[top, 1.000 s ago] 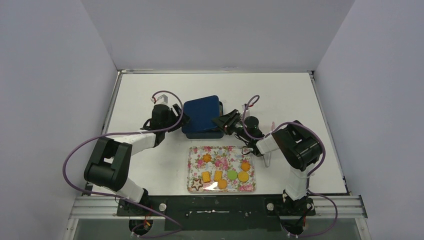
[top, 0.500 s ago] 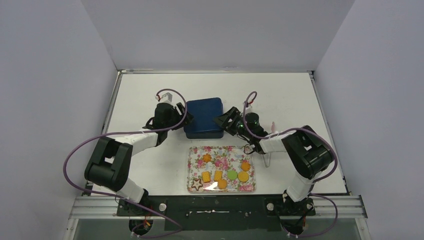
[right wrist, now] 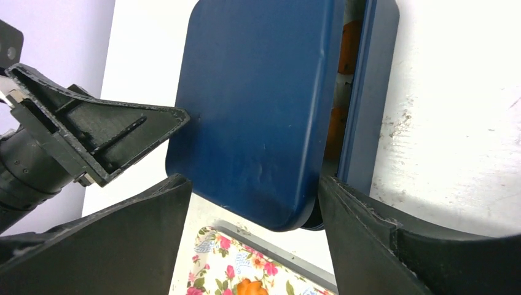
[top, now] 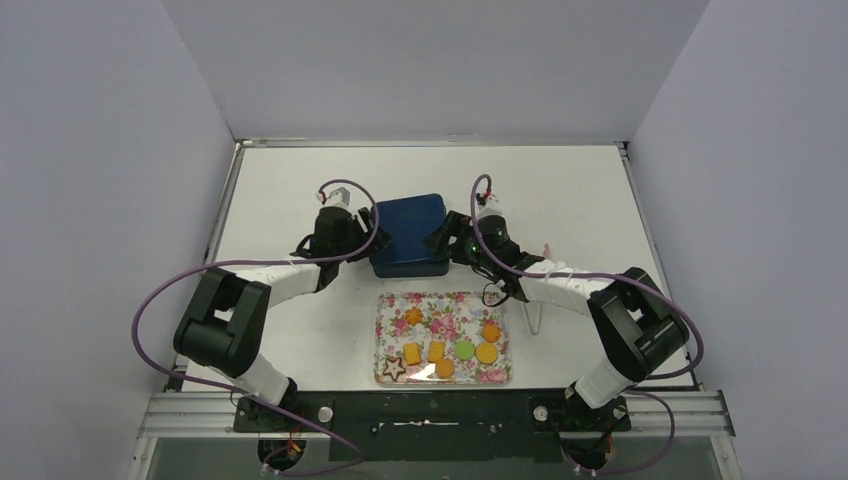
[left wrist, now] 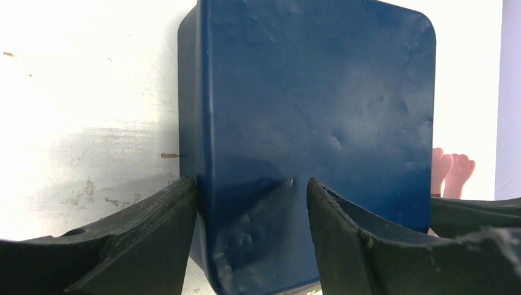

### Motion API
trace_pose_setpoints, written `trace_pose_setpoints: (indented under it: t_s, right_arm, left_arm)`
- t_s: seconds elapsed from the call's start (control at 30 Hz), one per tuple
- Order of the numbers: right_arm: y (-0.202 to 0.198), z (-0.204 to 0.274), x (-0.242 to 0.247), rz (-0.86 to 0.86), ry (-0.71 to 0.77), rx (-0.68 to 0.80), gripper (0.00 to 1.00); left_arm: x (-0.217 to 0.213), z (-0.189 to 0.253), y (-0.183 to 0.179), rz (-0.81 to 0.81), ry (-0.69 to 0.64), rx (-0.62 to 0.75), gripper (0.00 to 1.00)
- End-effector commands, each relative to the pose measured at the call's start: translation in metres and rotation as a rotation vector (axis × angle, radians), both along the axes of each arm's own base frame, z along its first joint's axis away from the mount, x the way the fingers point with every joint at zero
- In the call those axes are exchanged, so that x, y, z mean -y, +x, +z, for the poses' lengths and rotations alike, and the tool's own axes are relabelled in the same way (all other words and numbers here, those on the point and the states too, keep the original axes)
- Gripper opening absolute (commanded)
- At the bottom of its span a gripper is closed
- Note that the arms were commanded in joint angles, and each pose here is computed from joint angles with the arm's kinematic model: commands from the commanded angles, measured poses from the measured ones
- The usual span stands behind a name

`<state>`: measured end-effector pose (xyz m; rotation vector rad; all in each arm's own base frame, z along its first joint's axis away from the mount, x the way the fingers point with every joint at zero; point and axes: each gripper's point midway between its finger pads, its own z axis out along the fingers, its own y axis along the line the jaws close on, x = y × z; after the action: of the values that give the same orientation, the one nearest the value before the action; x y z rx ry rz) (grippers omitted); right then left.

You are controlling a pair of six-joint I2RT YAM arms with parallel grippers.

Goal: Pack the cookies

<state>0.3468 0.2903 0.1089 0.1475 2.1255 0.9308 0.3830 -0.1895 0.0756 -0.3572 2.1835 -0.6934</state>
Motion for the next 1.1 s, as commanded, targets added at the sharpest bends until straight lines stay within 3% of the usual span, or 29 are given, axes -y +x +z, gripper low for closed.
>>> trace_pose_setpoints:
  t_s: [0.0, 0.27, 0.73, 0.9, 1.07]
  right_arm:
    - [0.014, 0.033, 0.015, -0.056, -0.081, 0.114, 0.79]
    - [0.015, 0.018, 0.022, -0.046, 0.0, 0.07, 0.8]
    - [-0.002, -0.018, 0.01, 0.048, 0.195, -0.053, 0.73]
    - [-0.009, -0.018, 0.007, 0.077, 0.329, -0.037, 0.62]
    - [-0.013, -0.022, 0.011, 0.072, 0.426, -0.052, 0.42]
  left_arm:
    - [0.011, 0.026, 0.015, -0.018, -0.014, 0.081, 0.62]
    - [0.014, 0.027, 0.015, -0.03, -0.006, 0.082, 0.62]
    - [0.022, 0.026, 0.013, -0.033, -0.008, 0.077, 0.62]
    - [0.029, 0.026, 0.011, -0.046, -0.005, 0.079, 0.63]
    - [0.028, 0.024, 0.011, -0.041, 0.001, 0.074, 0.62]
